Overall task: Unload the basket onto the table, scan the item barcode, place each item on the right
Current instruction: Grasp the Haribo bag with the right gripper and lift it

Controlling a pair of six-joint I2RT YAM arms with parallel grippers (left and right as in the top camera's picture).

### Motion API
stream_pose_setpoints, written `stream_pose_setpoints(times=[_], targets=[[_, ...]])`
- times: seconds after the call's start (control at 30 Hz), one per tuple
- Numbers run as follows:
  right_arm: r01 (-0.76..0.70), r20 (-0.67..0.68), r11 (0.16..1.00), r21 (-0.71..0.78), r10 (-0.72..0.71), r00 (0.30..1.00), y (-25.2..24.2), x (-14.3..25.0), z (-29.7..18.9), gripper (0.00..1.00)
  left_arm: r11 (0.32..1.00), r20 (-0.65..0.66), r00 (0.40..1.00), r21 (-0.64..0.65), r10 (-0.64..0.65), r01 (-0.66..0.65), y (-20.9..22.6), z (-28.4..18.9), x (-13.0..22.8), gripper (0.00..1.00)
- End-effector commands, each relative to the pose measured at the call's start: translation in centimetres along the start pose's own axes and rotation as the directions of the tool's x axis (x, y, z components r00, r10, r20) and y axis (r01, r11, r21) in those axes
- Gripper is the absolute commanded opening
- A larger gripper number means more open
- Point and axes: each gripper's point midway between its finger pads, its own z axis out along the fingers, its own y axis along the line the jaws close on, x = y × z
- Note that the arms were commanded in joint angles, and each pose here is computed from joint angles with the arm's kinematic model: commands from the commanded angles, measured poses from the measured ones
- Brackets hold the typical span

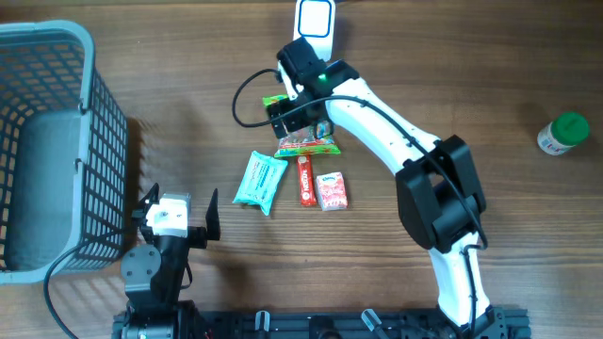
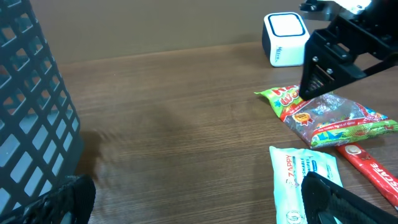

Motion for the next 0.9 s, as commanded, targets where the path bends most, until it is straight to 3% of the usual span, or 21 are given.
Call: stream_pose_setpoints(times=[0.0,0.2,0.27,0.3,0.4,0.57,0.63,0.77,0.87], targets=[[-0.03,-0.075,0.999,0.039,0.033,0.997,-1.1,1.9,3.6,1.0,1.0,0.005,1.0,0.017,0.017,-0.017,-0.3,0.0,0.1,1.0],[-0.037,-0.179,0.997,0.072,0.049,0.983,-2.0,4.8,6.2,1.0,1.0,0.005,1.0,0.017,0.017,-0.017,-0.3,0.0,0.1,1.0],[-0.045,-0.196,0.996,0.075,0.059,0.979,-2.1,5.2,6.3,0.73,1.0,0.005,1.0,0.017,0.017,-0.017,-0.3,0.0,0.1,1.0],[-0.081,-0.215,0.995,0.065,0.093,0.972,-1.9,5.6,6.1,0.4,1.0,0.005,1.0,0.017,0.017,-0.017,-0.3,0.0,0.1,1.0],[-0.118,-0.242,0.993,-0.024,0.108,0.964,-0.7,5.1,4.5,0.08,1.0,0.005,1.0,0.017,0.017,-0.017,-0.3,0.0,0.1,1.0],[-0.273,-0.188,0.96,-0.056,0.258,0.948,-1.7,1.1,-2.9,0.04,1.0,0.005,1.0,0.017,0.017,-0.017,-0.3,0.0,0.1,1.0],[-0.374,-0.201,0.914,-0.155,0.341,0.918,-0.9,0.2,-8.0,0.04,1.0,0.005,1.0,0.017,0.017,-0.017,-0.3,0.0,0.1,1.0],[-0.535,-0.346,0.818,-0.213,0.449,0.824,-0.6,2.8,-13.5,0.04,1.0,0.005,1.0,0.017,0.017,-0.017,-0.3,0.0,0.1,1.0],[-0.599,-0.444,0.788,-0.142,0.49,0.75,-2.0,5.7,-15.4,0.04,1.0,0.005,1.0,0.017,0.017,-0.017,-0.3,0.0,0.1,1.0]])
